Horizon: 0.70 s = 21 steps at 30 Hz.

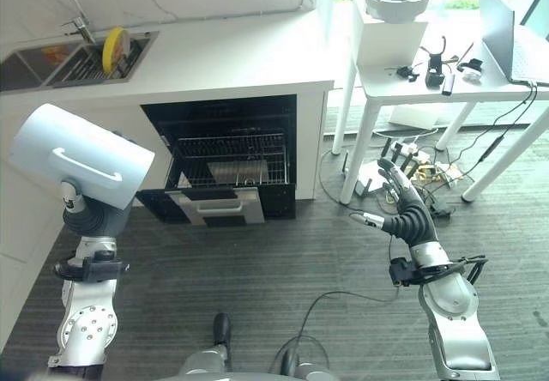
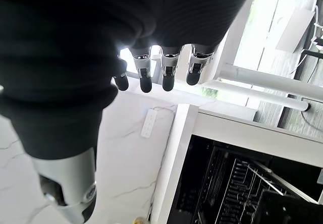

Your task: Place the dishes in the dishwasher.

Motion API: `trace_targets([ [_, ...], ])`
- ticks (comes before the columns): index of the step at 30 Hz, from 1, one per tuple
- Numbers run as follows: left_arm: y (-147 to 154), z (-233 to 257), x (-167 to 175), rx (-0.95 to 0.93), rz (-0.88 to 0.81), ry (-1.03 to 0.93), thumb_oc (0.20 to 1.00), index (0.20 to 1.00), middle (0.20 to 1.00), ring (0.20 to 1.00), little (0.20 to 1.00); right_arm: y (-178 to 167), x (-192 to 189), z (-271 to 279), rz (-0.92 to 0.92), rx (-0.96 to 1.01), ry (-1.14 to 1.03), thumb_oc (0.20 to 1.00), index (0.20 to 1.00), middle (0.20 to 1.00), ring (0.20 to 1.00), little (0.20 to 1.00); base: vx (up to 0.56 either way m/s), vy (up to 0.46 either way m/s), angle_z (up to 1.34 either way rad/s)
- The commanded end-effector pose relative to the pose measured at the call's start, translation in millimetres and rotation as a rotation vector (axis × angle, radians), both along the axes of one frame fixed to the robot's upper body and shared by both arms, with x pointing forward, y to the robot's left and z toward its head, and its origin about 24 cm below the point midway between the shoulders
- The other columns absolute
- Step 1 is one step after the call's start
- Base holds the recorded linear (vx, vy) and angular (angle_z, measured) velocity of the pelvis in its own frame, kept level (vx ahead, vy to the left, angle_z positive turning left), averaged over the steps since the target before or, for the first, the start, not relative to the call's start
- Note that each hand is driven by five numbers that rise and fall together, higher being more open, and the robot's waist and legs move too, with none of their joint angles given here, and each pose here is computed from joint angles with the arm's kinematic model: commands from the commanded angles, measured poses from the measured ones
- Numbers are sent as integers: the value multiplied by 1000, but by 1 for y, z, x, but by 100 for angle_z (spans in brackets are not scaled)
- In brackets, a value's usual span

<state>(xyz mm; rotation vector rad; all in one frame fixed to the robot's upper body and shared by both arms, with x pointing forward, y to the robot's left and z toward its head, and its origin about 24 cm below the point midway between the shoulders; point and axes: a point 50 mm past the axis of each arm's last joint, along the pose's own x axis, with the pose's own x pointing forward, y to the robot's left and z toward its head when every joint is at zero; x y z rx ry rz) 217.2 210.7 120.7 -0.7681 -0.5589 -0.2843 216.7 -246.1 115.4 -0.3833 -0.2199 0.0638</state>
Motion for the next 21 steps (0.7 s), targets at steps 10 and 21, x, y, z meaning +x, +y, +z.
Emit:
trace_targets([
  [10,3,54,7,85,17,-207,200,200,200,200,200,12,4,36,24,-13,-192,1000,1000,1000,1000,1000,164,271,13],
  [21,-2,55,11,154,51,-189,200,200,200,200,200,10,6,24,52,37,-127,1000,1000,1000,1000,1000,135,148,1],
])
